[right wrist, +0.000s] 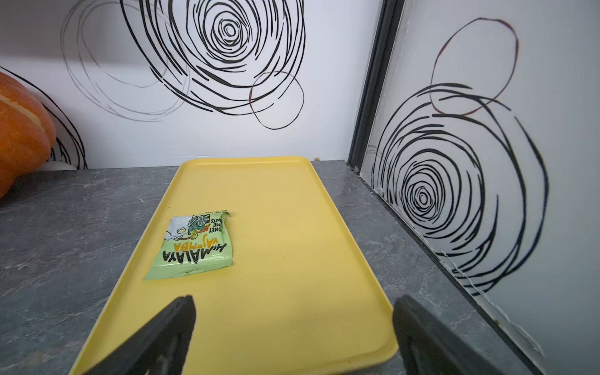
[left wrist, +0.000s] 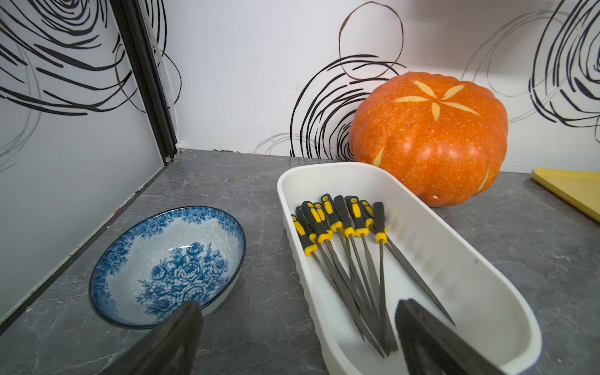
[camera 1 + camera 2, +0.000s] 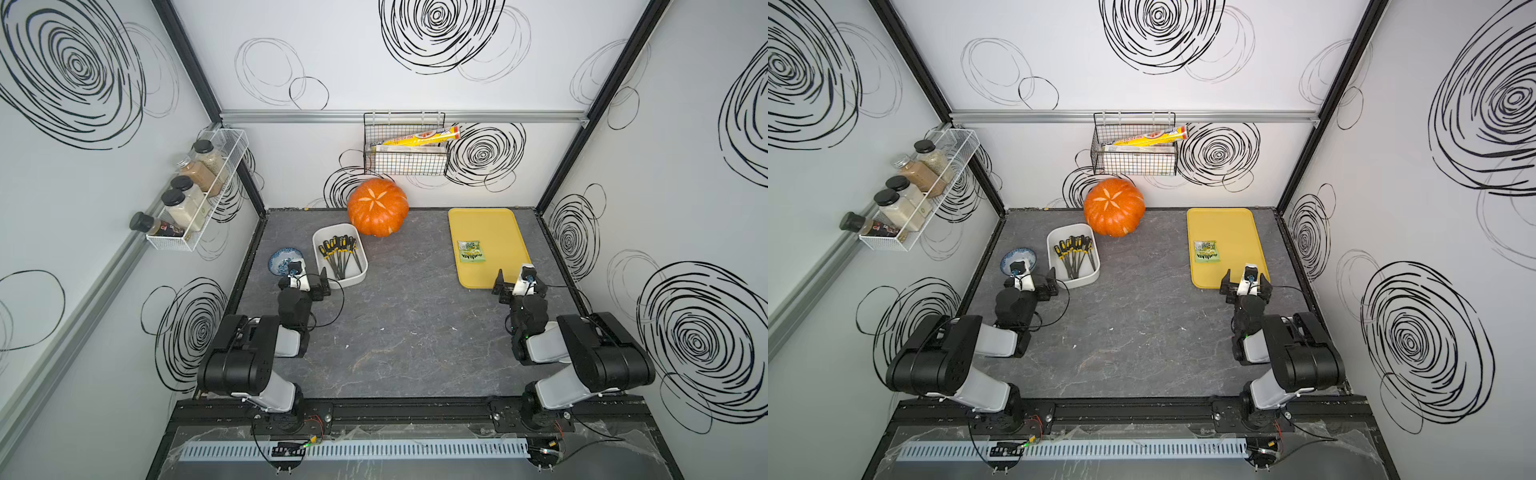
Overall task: Take the file tool out of the storage box
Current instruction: Move the storage box to the center of the board.
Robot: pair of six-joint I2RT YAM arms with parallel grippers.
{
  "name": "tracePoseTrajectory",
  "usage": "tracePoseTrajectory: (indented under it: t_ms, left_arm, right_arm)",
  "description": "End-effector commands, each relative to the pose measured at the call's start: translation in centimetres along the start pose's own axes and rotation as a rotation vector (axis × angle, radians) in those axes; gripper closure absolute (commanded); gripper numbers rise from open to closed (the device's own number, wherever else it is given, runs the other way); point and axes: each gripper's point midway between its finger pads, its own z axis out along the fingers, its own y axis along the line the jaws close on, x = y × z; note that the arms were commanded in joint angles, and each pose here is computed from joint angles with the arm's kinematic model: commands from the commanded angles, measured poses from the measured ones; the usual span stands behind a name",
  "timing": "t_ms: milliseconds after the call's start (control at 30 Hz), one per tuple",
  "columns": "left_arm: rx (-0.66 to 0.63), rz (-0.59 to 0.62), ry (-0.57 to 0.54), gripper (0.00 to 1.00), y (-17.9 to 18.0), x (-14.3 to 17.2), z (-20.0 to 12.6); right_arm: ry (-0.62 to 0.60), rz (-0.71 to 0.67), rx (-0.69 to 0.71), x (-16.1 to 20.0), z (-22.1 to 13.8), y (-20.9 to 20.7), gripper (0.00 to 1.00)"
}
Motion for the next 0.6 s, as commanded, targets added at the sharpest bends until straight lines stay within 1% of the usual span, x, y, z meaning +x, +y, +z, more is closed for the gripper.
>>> tracePoseTrajectory:
  t_ms: [0, 467, 567]
  left_arm:
    - [0.001, 0.01, -0.044, 0.01, -0.17, -1.05, -0.05]
    - [0.0, 0.011, -0.044, 0.01, -0.11, -1.07, -0.05]
    - [0.021, -0.003, -0.044, 0.01, -0.02, -1.06, -0.15]
  right_arm:
    - [-0.011, 0.004, -0.005, -0.36, 0.06, -0.03, 0.0]
    - [-0.009, 0.003, -0.004, -0.29, 0.08, -0.04, 0.0]
    - [-0.009, 0.003, -0.003, -0.31, 0.09, -0.06, 0.0]
